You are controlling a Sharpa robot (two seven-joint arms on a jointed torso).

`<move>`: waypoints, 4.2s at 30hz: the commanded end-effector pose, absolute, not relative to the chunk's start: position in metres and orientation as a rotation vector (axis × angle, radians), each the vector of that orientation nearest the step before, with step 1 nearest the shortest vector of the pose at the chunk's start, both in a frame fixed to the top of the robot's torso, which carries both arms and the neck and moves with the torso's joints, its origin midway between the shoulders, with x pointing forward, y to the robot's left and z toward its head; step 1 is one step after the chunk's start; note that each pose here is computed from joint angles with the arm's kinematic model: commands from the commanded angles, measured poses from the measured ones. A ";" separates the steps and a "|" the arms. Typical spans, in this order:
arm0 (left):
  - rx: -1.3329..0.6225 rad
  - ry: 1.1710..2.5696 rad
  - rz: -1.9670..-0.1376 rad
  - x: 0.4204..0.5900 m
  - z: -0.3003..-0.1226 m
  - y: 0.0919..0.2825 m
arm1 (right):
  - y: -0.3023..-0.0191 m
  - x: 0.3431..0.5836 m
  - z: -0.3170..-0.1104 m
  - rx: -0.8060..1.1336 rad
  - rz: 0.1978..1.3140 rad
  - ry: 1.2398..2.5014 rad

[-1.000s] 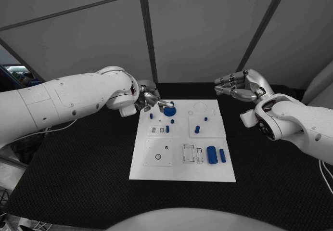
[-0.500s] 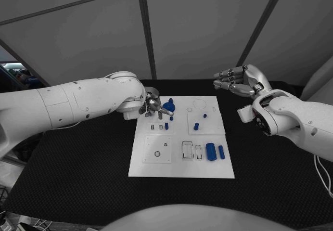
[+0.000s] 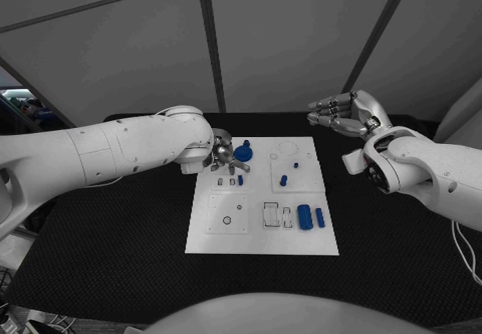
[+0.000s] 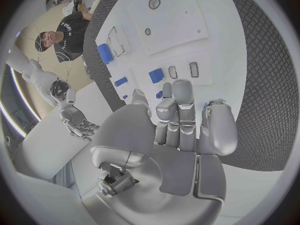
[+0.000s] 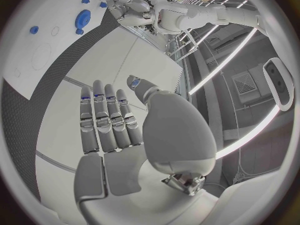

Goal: Assemble the parts on the task board

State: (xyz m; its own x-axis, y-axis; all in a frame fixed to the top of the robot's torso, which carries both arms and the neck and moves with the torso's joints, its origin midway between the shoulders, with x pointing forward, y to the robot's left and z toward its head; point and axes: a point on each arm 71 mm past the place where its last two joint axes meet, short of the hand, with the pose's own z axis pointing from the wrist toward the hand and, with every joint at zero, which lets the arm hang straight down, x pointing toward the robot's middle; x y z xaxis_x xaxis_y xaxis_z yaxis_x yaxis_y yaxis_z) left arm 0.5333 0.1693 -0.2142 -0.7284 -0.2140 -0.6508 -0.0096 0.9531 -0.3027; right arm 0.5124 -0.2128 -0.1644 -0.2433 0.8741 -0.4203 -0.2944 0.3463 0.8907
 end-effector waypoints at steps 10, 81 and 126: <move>-0.118 2.391 -0.351 0.534 -0.220 0.164 | -0.210 0.512 -0.163 0.583 1.215 1.400; -0.115 2.437 -0.385 0.532 -0.230 0.156 | -0.204 0.515 -0.167 0.593 1.215 1.439; -0.340 2.205 -0.510 0.520 -0.216 0.186 | -0.207 0.518 -0.169 0.598 1.202 1.453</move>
